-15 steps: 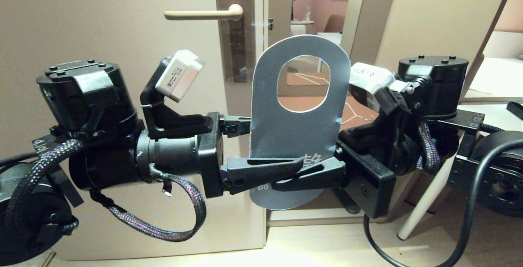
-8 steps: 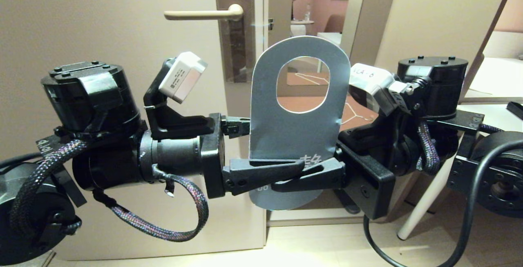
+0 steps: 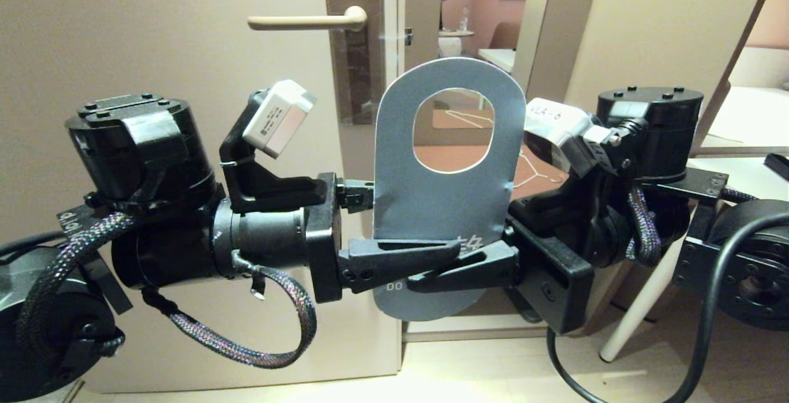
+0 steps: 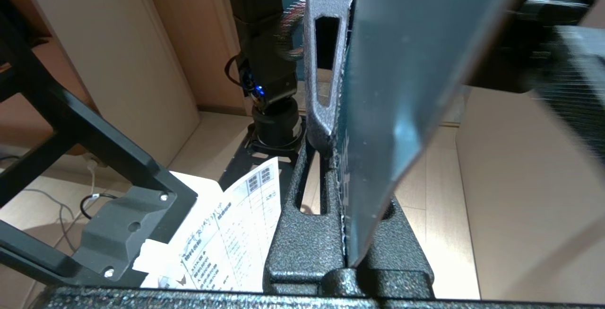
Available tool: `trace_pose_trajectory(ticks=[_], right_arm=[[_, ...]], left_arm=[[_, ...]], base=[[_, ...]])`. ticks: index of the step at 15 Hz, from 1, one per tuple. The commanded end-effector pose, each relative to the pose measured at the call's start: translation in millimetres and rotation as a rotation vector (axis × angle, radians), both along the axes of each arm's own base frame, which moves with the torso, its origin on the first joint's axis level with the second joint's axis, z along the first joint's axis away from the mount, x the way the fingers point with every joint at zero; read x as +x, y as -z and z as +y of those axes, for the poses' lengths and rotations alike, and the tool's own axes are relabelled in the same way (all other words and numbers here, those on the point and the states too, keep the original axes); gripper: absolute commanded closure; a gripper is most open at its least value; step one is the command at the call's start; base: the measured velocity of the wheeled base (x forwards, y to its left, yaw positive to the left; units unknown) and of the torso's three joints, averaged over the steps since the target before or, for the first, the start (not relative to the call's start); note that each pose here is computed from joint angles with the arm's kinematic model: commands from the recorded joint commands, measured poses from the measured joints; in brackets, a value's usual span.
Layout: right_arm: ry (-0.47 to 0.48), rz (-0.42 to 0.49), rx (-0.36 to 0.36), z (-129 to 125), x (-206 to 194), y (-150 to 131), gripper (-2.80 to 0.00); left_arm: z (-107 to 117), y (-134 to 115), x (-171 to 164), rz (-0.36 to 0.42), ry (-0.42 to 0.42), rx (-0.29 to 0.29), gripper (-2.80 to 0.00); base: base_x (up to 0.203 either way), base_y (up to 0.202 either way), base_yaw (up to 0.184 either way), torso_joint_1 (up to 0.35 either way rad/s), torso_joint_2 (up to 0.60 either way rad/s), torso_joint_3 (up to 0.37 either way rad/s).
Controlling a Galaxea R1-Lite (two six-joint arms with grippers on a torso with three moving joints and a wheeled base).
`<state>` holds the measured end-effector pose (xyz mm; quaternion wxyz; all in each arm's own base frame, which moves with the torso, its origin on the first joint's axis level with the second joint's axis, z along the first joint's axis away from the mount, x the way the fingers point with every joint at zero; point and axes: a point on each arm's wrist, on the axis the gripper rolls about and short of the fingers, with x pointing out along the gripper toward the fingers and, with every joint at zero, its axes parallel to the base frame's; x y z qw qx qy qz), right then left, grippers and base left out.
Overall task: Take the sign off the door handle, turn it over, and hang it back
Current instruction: Hand it to the other hand
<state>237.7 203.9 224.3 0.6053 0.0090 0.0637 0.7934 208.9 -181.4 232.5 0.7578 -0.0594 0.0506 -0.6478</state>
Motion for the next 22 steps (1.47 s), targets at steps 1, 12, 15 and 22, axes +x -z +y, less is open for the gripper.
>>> trace_pose_trajectory(ticks=[1,12,15,22], right_arm=[[-0.010,-0.001,0.003,0.7,-0.3,-0.1,0.00],[-0.013,0.003,-0.001,2.2,0.1,2.2,0.00],[-0.013,0.003,-0.001,2.2,0.1,2.2,0.00],[-0.013,0.000,-0.005,4.1,2.6,6.3,0.00]], left_arm=[[-0.3,-0.5,-0.5,-0.002,0.006,-0.003,0.00],[-3.0,-2.9,-4.5,0.006,0.021,-0.010,0.00],[-4.3,-3.0,-5.0,0.005,0.026,-0.010,0.00],[-4.1,-4.0,-5.9,0.001,0.027,-0.013,0.00]], base=[[0.000,0.000,0.000,0.000,0.00,0.000],[0.000,0.000,0.000,0.000,0.00,0.000],[0.000,0.000,0.000,0.000,0.00,0.000],[0.000,0.000,0.000,0.000,0.00,0.000]])
